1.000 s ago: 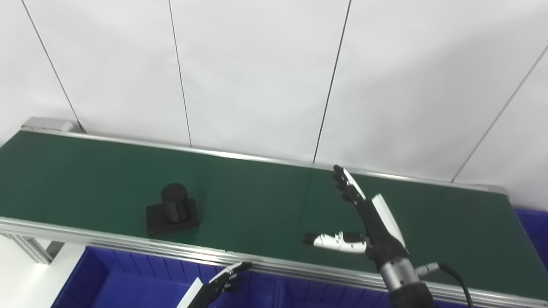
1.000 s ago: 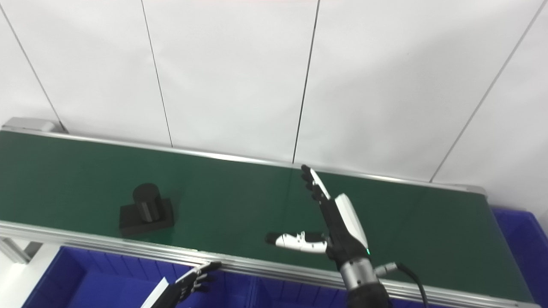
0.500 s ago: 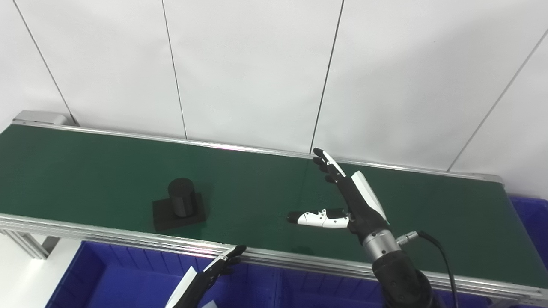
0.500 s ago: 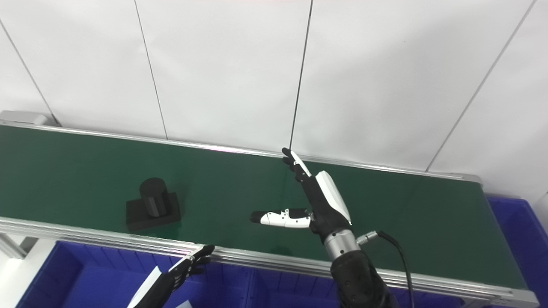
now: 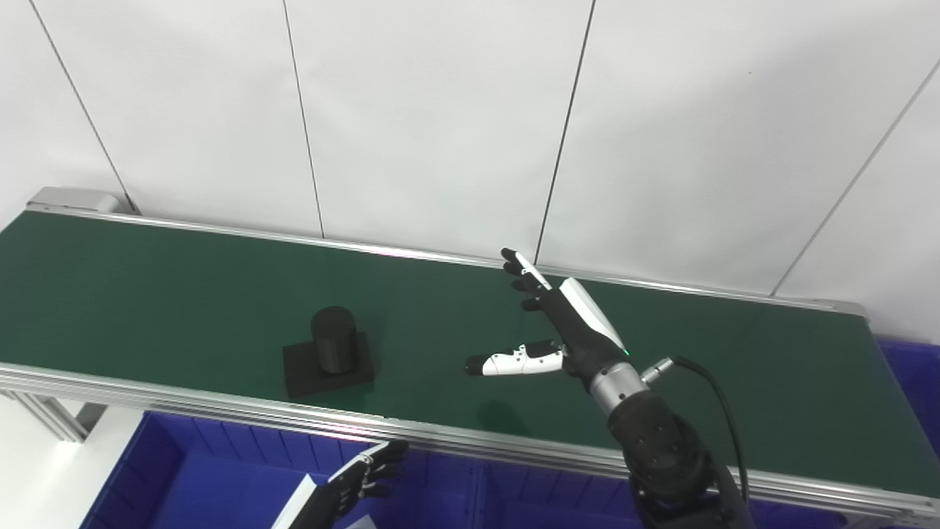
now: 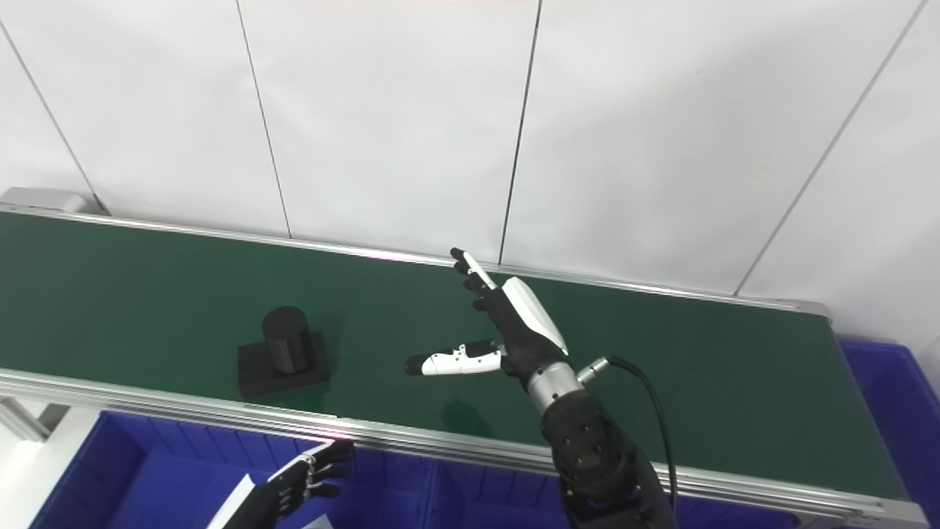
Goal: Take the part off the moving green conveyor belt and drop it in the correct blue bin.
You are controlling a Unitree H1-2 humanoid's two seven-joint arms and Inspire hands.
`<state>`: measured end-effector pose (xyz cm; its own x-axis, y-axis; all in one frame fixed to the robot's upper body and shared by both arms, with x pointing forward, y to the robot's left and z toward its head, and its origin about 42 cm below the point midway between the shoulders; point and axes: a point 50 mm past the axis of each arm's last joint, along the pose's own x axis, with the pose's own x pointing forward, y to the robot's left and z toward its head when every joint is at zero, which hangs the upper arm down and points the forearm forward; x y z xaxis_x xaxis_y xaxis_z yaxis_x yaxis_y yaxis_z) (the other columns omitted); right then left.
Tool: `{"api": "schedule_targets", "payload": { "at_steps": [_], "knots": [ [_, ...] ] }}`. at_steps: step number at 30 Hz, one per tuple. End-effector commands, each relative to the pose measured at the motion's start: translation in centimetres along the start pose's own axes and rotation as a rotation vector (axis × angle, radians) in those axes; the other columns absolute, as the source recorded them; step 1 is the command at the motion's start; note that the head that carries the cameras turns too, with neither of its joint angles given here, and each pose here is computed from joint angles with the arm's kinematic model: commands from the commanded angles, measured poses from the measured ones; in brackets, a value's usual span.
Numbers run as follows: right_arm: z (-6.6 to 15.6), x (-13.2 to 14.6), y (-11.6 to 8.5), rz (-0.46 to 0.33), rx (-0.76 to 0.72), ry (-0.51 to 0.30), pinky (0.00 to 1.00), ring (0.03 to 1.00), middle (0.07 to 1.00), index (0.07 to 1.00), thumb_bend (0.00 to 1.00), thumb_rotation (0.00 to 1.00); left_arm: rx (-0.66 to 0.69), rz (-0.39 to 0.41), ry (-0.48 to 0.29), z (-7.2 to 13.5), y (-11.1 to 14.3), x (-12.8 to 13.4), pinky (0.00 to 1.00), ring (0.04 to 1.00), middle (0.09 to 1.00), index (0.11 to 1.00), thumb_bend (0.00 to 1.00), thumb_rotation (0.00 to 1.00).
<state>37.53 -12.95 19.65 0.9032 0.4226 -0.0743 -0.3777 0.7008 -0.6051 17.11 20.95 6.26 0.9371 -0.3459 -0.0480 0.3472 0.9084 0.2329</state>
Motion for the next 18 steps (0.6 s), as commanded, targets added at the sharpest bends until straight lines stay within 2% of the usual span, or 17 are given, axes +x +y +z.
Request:
{"api": "schedule_targets", "payload": {
  "at_steps": [1,6,13,18],
  "knots": [
    [1.9,1.1,-1.1,-0.008,-0.032,-0.087,0.85,0.927,0.961,0.997,0.89,0.3,0.006,0.017,-0.082,0.9,0.0,0.9,0.75,0.813,0.856,0.865,0.8,0.13],
    [2.0,2.4,-0.7,0.038,-0.07,-0.085,0.83,0.926,0.962,1.0,0.89,0.3,0.008,0.015,-0.093,0.7,-0.2,1.2,0.75,0.815,0.859,0.865,0.81,0.13],
    [2.2,4.7,1.2,0.107,-0.131,-0.071,0.87,0.939,0.98,1.0,0.92,0.33,0.045,0.004,-0.08,0.6,-0.8,1.5,0.76,0.817,0.854,0.854,0.82,0.19],
    [2.5,5.8,2.2,0.13,-0.18,-0.08,0.88,0.937,0.975,1.0,0.94,0.35,0.038,-0.007,-0.075,0.7,-1.1,1.6,0.79,0.825,0.853,0.856,0.83,0.18]
  ]
}}
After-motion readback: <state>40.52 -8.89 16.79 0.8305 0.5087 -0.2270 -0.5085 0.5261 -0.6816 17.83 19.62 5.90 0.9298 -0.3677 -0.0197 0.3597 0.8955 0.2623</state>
